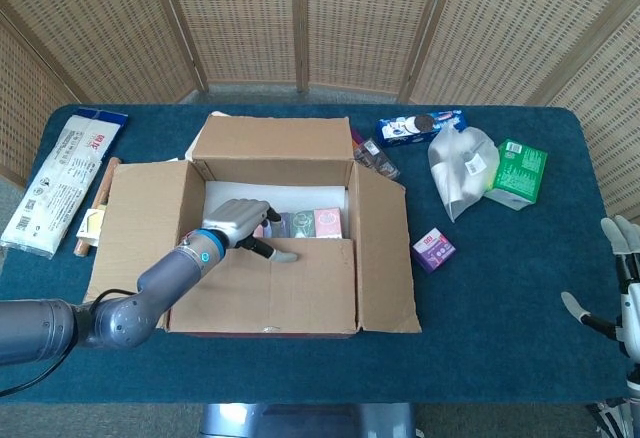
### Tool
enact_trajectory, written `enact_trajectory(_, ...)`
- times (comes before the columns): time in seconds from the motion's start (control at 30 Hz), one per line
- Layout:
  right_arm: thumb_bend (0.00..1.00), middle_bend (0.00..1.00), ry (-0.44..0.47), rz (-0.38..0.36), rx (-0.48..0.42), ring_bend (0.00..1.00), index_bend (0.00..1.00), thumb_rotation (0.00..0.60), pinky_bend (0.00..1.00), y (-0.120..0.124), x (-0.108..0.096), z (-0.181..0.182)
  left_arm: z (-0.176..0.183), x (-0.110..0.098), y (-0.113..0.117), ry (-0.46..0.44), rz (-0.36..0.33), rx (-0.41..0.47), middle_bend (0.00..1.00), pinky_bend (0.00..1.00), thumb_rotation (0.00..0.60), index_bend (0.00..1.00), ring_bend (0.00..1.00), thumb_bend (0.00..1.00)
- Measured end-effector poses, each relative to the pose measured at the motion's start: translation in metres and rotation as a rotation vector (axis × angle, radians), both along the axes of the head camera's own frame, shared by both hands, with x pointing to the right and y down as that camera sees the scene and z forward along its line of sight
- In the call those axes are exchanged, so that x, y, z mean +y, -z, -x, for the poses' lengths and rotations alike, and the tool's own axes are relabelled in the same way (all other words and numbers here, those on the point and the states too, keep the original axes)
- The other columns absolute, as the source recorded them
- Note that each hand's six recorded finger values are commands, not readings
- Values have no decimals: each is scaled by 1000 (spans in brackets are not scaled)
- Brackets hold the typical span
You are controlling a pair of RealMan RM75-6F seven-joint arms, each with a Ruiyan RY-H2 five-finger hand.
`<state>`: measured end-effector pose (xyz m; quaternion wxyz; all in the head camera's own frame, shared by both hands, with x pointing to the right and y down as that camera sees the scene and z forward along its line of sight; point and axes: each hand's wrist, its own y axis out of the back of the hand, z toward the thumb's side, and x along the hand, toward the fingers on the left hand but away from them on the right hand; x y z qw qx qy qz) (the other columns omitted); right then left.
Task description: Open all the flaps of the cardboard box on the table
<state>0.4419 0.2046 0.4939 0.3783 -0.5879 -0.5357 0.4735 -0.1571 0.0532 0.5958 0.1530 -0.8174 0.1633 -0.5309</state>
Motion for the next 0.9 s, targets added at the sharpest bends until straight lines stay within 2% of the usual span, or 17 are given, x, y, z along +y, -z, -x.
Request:
enact_trajectory(0.37, 177, 0, 6, 2, 0, 0, 0, 600, 19, 0, 2, 2, -1, 3, 15, 10, 74, 47, 416, 654, 324, 526, 360, 0)
enact_trajectory(0.7, 177, 0, 10, 5, 5, 0, 0, 600, 19, -1, 3, 4, -4, 0, 35, 22, 77, 118, 416, 660, 318, 512, 360, 0)
enact_trajectory(0.9, 177, 0, 20, 6, 8, 0, 0, 600, 19, -2, 3, 7, -4, -3, 48, 19, 47, 148, 414, 663, 321, 510, 360, 0)
